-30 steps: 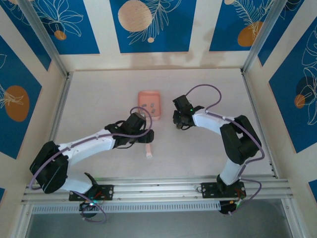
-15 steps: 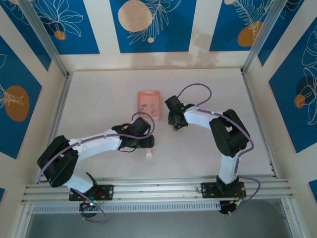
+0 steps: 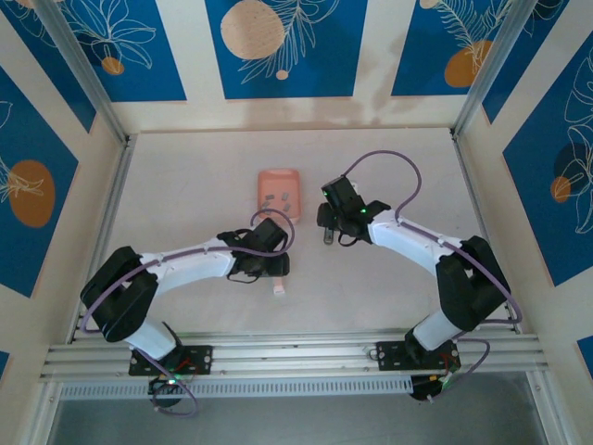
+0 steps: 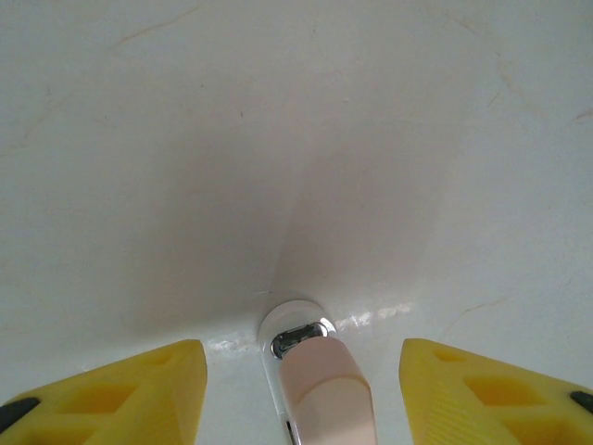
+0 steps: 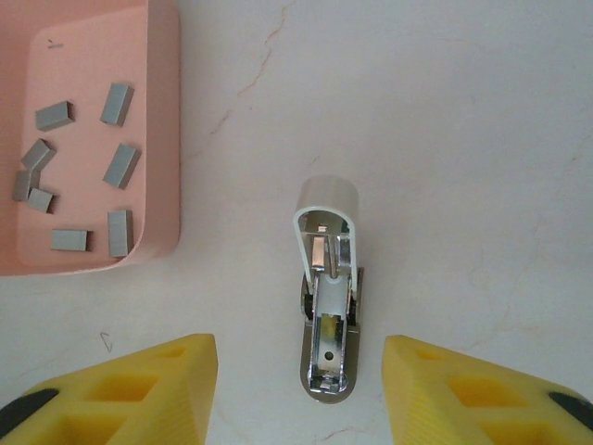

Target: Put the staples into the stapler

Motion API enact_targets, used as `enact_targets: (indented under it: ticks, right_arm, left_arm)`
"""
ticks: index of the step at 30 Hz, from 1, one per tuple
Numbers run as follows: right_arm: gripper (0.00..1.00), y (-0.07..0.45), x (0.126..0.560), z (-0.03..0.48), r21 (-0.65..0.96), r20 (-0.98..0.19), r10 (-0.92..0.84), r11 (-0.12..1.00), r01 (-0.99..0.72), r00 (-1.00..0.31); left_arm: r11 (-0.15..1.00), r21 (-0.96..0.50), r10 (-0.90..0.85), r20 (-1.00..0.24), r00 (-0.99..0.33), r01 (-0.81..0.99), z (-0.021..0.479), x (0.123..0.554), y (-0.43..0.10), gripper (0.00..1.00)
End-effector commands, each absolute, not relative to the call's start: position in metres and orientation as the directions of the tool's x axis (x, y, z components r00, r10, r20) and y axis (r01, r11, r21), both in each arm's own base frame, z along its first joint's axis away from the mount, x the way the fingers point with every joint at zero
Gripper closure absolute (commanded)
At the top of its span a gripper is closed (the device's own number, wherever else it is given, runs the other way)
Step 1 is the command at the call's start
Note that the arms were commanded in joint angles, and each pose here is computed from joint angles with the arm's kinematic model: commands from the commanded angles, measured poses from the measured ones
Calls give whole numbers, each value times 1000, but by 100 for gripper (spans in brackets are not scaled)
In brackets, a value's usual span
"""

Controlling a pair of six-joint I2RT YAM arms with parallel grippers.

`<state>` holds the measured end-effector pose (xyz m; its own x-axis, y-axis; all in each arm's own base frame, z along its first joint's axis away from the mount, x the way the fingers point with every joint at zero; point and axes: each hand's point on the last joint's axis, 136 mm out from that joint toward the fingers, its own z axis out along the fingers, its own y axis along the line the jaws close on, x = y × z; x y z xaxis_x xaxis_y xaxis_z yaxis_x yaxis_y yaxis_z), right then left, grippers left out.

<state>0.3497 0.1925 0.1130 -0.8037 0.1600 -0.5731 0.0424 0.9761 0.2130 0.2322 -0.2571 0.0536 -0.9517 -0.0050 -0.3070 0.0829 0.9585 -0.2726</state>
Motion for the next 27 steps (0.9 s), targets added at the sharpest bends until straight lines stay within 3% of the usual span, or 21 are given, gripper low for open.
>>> enact_targets:
  ticks: [1, 5, 10, 20, 27]
  right_arm:
    - [50, 190, 348, 117, 234, -576, 176, 971, 44, -798]
    - [50, 188, 346, 121, 248, -582, 185, 968, 45, -792]
    - [50, 188, 345, 123, 259, -582, 191, 965, 42, -790]
    - [51, 184, 341, 134, 283, -594, 206, 958, 37, -778]
    - [51, 194, 329, 157, 429, -634, 241, 900, -75, -735]
  left_arm:
    - [961, -266, -4, -277, -961, 72, 45, 227, -259, 43]
    - [963, -256, 7, -275, -961, 80, 42, 228, -261, 51]
    - [966, -244, 19, -269, -963, 87, 36, 231, -264, 54]
    - [963, -246, 43, -271, -962, 112, 42, 230, -266, 80]
    - [933, -300, 83, -357, -930, 199, 68, 234, -273, 87]
